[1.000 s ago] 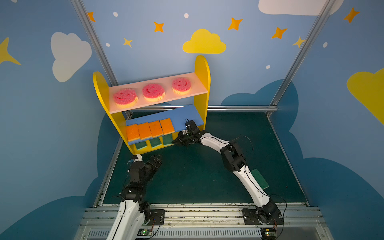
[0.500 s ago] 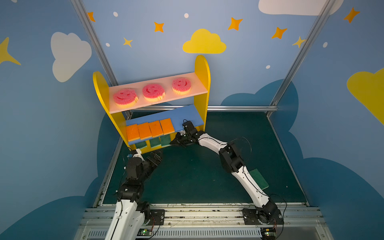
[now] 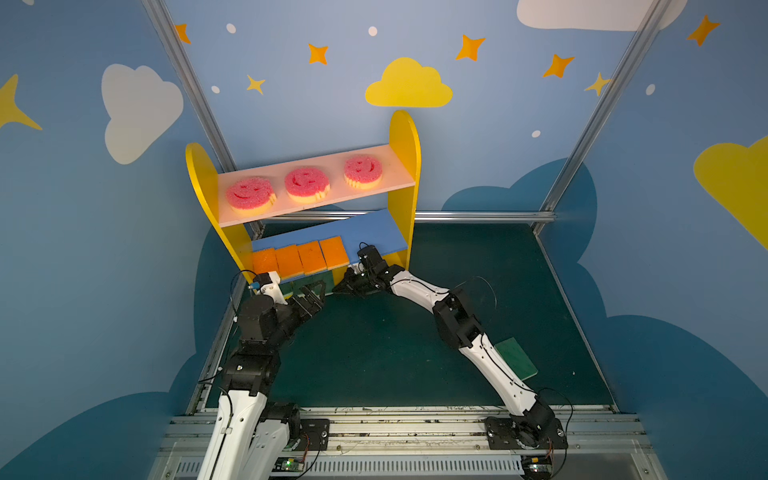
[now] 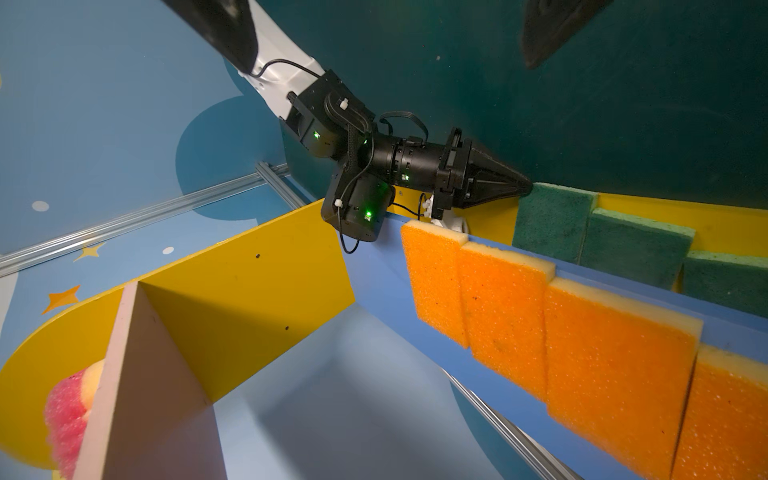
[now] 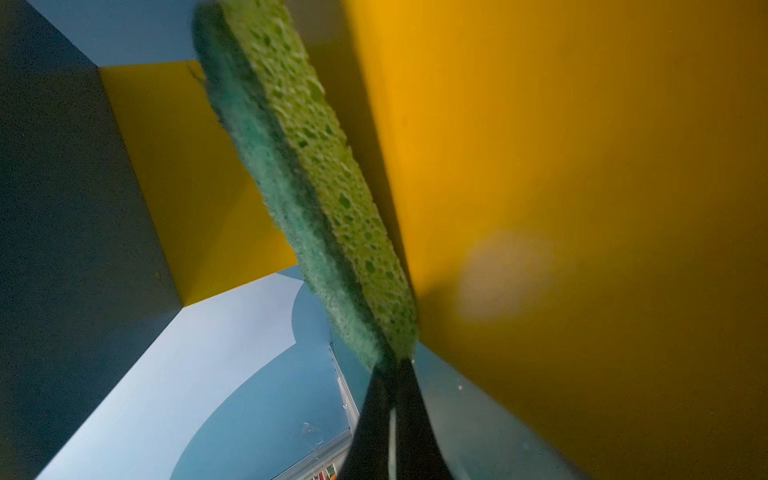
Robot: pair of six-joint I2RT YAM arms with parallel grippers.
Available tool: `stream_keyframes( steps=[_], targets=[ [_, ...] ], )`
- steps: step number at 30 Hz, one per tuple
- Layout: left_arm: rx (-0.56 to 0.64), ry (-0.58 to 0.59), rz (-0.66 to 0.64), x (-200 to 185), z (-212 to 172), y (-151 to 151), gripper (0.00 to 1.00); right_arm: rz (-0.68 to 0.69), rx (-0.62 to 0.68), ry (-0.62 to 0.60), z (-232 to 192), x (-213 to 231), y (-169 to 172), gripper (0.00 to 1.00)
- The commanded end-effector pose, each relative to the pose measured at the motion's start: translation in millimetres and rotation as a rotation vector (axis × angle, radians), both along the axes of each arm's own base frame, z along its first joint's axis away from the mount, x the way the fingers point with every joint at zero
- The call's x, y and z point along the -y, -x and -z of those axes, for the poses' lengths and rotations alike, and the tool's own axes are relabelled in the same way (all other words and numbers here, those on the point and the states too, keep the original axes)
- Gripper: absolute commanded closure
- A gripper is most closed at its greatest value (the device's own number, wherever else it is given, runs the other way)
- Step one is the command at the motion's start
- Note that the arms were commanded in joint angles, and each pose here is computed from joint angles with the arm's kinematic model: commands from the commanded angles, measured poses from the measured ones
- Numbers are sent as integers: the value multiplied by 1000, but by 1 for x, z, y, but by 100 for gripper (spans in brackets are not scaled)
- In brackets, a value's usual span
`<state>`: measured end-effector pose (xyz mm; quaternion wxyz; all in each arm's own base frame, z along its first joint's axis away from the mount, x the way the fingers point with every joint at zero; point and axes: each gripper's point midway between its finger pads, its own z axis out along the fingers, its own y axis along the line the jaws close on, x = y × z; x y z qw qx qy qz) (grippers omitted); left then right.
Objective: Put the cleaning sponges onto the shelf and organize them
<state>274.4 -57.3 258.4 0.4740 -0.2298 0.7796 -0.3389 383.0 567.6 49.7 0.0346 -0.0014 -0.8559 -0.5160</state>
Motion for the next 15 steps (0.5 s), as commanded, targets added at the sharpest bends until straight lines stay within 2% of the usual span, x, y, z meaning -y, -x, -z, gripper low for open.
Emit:
stream_keyframes(
  steps=[1, 9, 15],
  targets=[
    [9, -24, 19, 1, -4, 2, 3, 5, -32, 21, 12, 5, 1, 100],
    [7, -28, 19, 1, -6, -2, 3, 23, 14, 38, -1, 16, -9, 100],
    [25, -41, 23, 1, -17, -3, 3, -13, -10, 34, 12, -2, 8, 100]
  ],
)
